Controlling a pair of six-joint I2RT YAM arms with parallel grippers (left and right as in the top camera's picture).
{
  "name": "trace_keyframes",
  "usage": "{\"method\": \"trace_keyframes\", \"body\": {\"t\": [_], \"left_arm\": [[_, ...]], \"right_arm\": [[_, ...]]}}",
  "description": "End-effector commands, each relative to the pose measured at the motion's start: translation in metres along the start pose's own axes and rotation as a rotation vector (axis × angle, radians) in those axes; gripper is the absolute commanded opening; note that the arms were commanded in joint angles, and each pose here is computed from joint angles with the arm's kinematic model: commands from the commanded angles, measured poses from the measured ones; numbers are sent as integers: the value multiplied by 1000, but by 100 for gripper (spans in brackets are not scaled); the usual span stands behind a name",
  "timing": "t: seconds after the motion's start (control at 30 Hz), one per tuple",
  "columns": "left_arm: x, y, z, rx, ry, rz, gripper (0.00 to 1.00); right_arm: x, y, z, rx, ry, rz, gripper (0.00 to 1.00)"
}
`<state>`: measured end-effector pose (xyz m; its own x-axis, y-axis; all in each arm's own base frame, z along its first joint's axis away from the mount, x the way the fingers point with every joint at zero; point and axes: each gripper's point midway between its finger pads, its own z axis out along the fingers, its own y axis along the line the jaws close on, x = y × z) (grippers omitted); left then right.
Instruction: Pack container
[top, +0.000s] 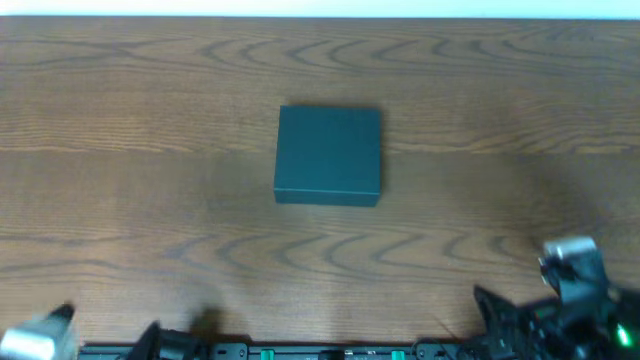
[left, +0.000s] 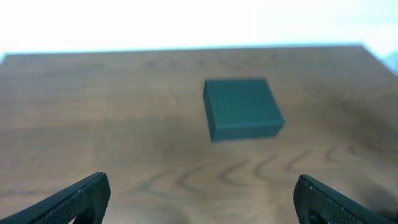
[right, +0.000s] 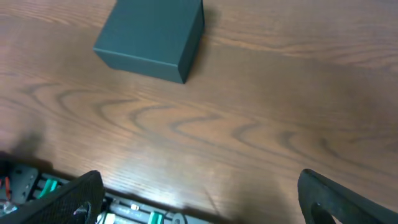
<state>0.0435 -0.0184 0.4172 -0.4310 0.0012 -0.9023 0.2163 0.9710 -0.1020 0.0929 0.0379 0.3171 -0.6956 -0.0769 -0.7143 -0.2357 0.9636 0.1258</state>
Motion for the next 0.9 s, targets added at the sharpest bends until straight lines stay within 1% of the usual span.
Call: {"method": "trace_keyframes", "body": {"t": [0.0, 0.13, 0.2, 0.3, 0.37, 0.43, 0.53, 0.6, 0.67, 0.8, 0.87], "left_arm": [[26, 8, -19, -44, 5, 3, 95], [34, 8, -35, -39, -57, -27, 95], [36, 8, -38, -38, -71, -39, 95], [39, 8, -41, -36, -80, -54, 96], [43, 12, -38, -56, -70, -55, 96], [48, 18, -32, -88, -44, -57, 95], [60, 20, -13, -100, 38, -74, 95], [66, 26, 4, -134, 87, -73, 96], [61, 32, 17, -164, 82, -70, 95], [25, 42, 57, -214, -34, -45, 95], [17, 43, 80, -212, -61, -40, 95]], "right_arm": [[12, 2, -17, -13, -56, 13, 99], [39, -8, -33, 43, -93, 70, 99], [42, -9, -38, 59, -133, 88, 99], [47, -18, -46, 164, -185, 115, 99], [47, -26, -47, 246, -192, 124, 99], [45, -25, -48, 267, -205, 149, 99], [44, -23, -47, 283, -210, 173, 99], [36, -25, -48, 294, -239, 150, 99], [22, -26, -49, 299, -289, 115, 99], [-15, -32, -46, 307, -408, 69, 99], [-27, -37, -34, 310, -430, 55, 99]]}}
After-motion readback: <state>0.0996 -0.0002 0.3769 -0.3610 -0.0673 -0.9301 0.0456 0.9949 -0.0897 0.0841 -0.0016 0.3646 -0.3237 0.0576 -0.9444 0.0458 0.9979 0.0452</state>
